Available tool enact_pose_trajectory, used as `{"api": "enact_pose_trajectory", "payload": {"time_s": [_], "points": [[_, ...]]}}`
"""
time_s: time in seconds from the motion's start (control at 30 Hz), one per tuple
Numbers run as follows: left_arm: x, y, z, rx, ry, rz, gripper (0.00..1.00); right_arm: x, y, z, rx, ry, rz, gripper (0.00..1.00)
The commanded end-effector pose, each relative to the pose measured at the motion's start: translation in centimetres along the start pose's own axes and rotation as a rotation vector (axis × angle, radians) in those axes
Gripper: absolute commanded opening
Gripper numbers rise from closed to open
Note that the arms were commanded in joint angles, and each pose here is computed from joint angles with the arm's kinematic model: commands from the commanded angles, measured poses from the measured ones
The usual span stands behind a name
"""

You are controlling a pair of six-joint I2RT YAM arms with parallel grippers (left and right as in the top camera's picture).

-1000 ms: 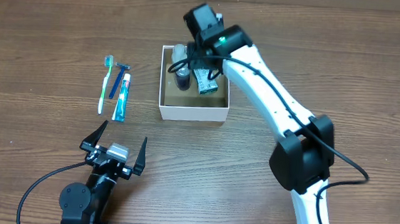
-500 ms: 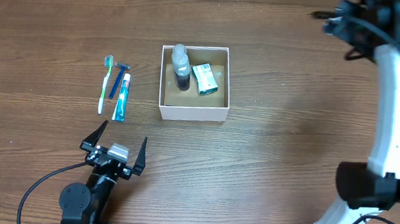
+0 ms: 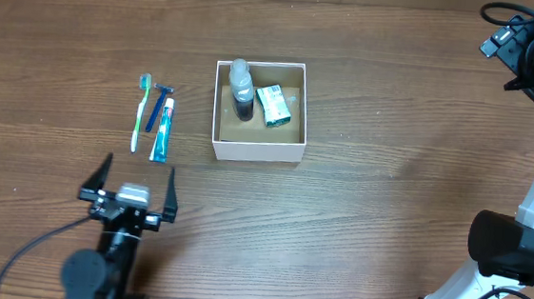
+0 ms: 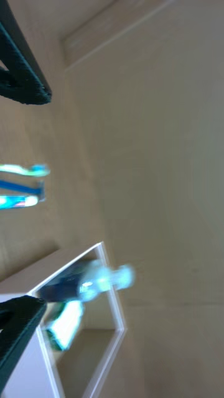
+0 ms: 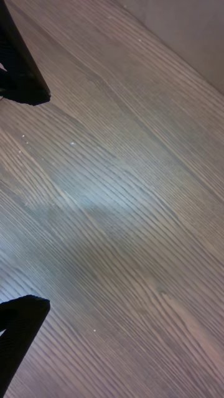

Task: Pack container
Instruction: 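Reach the left gripper to the Colgate toothpaste tube and grasp it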

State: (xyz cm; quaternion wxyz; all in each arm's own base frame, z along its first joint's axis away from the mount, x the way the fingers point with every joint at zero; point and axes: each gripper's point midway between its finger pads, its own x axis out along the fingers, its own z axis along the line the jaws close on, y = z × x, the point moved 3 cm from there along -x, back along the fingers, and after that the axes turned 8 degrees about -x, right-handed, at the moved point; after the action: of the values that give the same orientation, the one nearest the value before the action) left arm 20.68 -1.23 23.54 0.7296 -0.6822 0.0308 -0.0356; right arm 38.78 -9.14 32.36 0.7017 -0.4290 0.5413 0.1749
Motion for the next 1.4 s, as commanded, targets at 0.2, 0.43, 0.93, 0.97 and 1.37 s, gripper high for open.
{"api": "enact_pose_trajectory", "payload": {"time_s": [0.2, 0.43, 0.93, 0.97, 1.37], "points": [[6.5, -10.2, -1.5, -0.196, 0.237, 0.604, 1.00, -0.5, -0.1, -0.1, 0.013, -0.010, -0.013, 1.00], [12.4, -2.9, -1.2, -0.272, 0.234, 0.951, 1.00, -0.5, -0.1, -0.1, 0.013, -0.010, -0.013, 1.00], [20.1, 16.5, 0.4, -0.395, 0.006, 1.325, 0.97, -0.5, -0.1, -0.1, 0.013, -0.010, -0.013, 1.00], [20.1, 17.2, 0.4, -0.394, 0.001, 1.340, 0.96, -0.5, -0.1, -0.1, 0.013, -0.010, -0.013, 1.00], [20.4, 19.4, 1.4, -0.377, -0.104, 1.360, 0.86, -0.5, -0.1, -0.1, 0.013, -0.010, -0.013, 1.00]]}}
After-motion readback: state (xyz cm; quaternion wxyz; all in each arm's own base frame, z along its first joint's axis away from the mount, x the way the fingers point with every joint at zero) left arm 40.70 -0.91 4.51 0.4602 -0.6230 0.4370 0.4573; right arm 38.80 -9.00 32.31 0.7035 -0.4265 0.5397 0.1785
